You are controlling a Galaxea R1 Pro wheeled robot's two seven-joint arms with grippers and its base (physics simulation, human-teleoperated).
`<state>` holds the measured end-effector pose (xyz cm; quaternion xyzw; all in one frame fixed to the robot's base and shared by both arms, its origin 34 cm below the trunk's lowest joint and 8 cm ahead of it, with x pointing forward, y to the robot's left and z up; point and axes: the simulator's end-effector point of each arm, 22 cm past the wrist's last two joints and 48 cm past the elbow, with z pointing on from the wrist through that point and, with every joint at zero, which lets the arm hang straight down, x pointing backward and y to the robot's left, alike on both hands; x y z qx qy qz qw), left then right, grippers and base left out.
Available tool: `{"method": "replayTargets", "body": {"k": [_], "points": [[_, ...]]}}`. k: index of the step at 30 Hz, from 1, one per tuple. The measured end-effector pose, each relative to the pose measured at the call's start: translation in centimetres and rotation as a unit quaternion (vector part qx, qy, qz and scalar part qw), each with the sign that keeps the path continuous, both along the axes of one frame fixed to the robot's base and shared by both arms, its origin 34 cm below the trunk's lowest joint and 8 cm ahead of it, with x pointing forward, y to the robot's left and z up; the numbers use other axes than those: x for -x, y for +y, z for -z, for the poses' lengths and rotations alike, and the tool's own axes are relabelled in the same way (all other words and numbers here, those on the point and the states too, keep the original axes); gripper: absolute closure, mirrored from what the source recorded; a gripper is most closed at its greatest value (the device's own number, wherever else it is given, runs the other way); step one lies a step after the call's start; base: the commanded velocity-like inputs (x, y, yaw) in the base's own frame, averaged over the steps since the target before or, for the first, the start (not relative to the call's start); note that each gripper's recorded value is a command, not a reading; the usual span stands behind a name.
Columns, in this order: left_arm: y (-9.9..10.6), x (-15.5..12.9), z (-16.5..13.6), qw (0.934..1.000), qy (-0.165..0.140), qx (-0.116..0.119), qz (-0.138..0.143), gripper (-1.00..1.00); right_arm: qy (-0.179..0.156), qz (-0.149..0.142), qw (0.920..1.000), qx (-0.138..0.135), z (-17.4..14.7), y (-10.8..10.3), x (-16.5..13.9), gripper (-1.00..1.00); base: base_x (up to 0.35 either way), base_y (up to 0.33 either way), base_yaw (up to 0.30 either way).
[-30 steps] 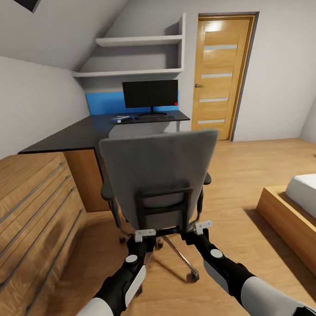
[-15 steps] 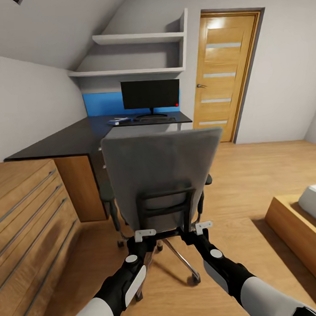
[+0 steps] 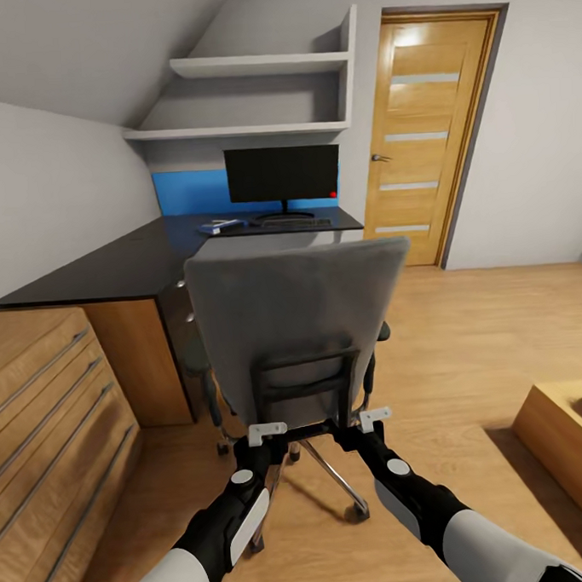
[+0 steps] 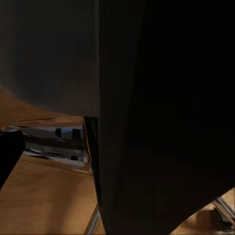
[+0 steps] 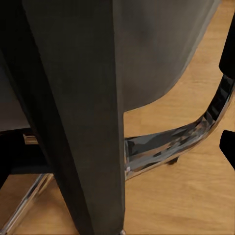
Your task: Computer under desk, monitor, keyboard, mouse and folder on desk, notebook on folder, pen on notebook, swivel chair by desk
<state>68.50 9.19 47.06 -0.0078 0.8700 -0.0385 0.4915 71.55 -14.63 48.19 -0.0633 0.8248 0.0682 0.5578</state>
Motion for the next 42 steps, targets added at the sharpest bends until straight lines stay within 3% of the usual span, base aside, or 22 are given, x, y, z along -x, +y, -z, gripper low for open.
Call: {"method": "replayTargets", "body": {"k": [42], "points": [[-0.03,-0.01,-0.02,1.0000,0.000,-0.001,0.001,-1.00,0.000,0.000,1.0000,0.001,0.00,-0.15,-0.04,-1.00,0.325,0.000,0.000]]}}
